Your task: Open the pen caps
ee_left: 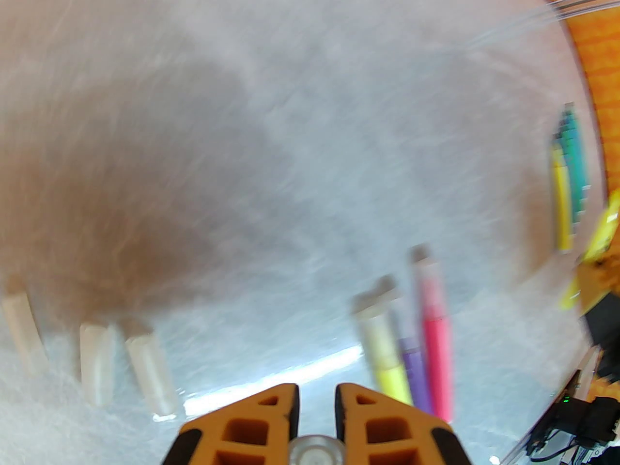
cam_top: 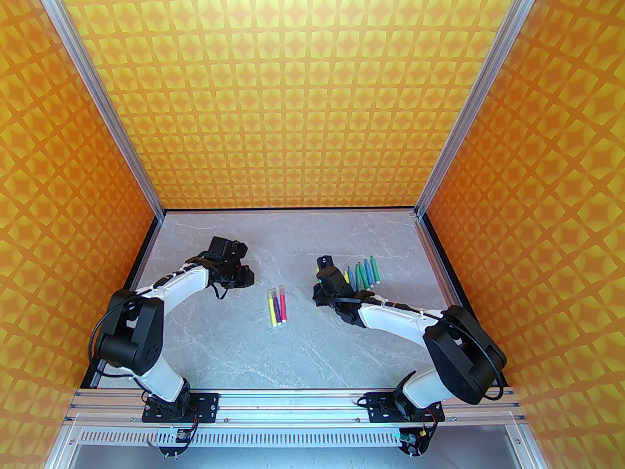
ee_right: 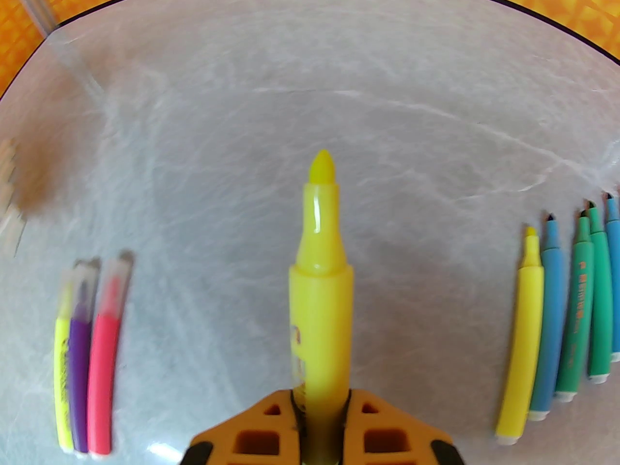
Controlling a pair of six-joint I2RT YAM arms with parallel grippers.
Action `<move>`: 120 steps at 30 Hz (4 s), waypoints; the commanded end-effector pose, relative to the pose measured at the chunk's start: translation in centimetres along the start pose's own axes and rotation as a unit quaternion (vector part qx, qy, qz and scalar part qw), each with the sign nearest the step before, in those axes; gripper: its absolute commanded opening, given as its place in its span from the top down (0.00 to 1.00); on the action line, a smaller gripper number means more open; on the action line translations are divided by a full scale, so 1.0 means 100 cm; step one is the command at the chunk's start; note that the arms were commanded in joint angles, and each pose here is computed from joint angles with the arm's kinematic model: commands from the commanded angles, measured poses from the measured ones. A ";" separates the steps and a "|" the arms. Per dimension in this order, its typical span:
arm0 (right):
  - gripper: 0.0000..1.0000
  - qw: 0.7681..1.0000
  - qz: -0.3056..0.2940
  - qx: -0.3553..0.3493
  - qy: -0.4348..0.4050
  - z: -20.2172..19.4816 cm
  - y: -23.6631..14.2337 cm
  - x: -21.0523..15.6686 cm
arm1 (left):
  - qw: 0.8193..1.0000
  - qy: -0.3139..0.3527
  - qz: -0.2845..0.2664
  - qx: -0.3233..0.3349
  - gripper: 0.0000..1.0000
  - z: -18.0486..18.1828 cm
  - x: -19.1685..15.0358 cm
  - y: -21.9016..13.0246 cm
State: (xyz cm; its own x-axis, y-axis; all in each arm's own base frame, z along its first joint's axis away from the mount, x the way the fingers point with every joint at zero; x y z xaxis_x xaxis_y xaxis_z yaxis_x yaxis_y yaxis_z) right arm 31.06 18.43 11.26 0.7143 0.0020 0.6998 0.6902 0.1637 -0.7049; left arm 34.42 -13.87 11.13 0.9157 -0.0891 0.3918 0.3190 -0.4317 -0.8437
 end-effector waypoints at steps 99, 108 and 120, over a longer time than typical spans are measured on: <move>0.55 0.982 0.168 0.084 0.013 0.058 0.002 0.000 | 0.978 0.118 -0.156 0.074 0.21 -0.006 -0.002 -0.042; 0.54 0.970 0.218 0.103 -0.009 0.089 0.011 -0.015 | 0.967 0.128 -0.206 0.076 0.14 0.001 -0.013 -0.055; 0.57 0.960 0.262 0.095 -0.025 0.118 0.022 -0.034 | 0.963 0.113 -0.230 0.081 0.12 0.011 -0.020 -0.064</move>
State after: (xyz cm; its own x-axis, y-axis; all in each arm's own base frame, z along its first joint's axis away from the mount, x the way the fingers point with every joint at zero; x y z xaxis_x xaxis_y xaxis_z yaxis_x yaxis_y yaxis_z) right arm 29.04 30.22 9.12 0.9319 0.1948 0.3060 0.2333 0.3239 -0.9169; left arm 30.83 -10.23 14.61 0.6331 -0.1349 0.7622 0.6997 -0.3214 -0.6381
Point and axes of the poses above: each hand's point on the last joint's axis, 136 mm out from that joint toward the fingers, its own y axis out along the fingers, its own z axis along the line the jaws close on, x = y × z, the point moved 5 cm from there along -y, back along the fingers, and after that the axes turned 6 degrees about y, right-handed, at the moved point
